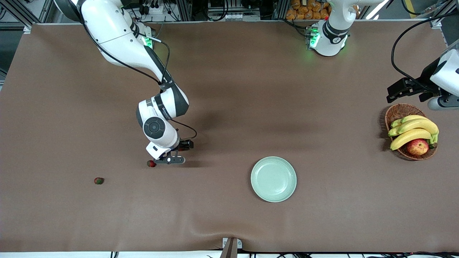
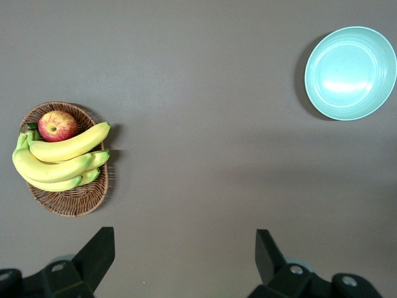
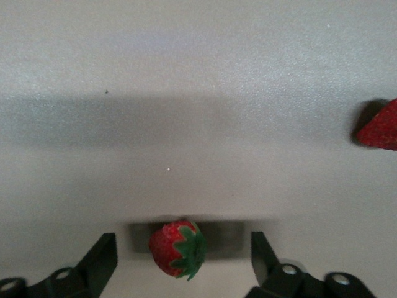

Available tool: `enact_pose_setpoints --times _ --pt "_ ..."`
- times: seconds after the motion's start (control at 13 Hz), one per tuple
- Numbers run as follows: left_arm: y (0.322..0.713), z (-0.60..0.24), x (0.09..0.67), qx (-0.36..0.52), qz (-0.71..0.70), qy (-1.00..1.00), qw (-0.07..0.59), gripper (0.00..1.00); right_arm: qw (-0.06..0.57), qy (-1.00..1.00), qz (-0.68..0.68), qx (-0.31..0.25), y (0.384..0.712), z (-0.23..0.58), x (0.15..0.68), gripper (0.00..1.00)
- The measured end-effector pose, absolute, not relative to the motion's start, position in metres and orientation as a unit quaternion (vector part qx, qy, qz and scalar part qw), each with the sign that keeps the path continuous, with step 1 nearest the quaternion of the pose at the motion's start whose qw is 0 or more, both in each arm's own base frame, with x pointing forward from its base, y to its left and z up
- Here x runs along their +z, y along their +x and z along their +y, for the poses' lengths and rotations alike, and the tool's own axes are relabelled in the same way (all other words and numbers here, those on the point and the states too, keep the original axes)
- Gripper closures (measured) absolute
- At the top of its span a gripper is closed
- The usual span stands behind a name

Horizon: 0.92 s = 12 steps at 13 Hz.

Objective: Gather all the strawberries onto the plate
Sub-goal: 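Close the right gripper on the strawberry and lift it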

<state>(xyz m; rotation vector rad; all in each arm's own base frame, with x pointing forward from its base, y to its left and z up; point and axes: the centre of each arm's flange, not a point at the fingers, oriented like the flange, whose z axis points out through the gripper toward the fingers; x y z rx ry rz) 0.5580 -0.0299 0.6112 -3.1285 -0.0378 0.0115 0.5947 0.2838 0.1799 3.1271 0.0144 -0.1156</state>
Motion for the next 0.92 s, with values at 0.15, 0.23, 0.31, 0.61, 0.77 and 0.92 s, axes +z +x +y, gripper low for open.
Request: enact_pose_setpoints --times 0.15,0.23,0.31,0.61,0.77,0.92 --pt "0.558 -0.030 0.611 0.004 -0.012 -1.000 0.006 0.00 0.006 0.999 0.004 -0.037 0.595 0.283 0.180 0.34" --pt "0.558 -0.030 0.611 0.004 -0.012 -1.000 0.006 0.00 0.006 0.999 0.004 -0.037 0.595 0.283 0.180 0.46" --pt "0.558 -0.030 0.611 0.004 -0.012 -1.000 0.006 0.00 0.006 0.999 0.004 -0.037 0.595 0.283 0.180 0.56" --pt "0.558 -0.030 0.611 0.004 -0.012 -1.000 0.006 0.00 0.006 0.999 0.004 -0.036 0.595 0.283 0.180 0.64" --pt "0.558 -0.030 0.611 0.004 -0.012 -1.000 0.006 0.00 0.006 0.999 -0.001 -0.036 0.595 0.284 0.182 0.64" --pt "0.558 -0.030 0.610 0.005 -0.012 -1.000 0.006 0.00 0.003 0.999 -0.009 -0.035 0.594 0.291 0.194 0.64"
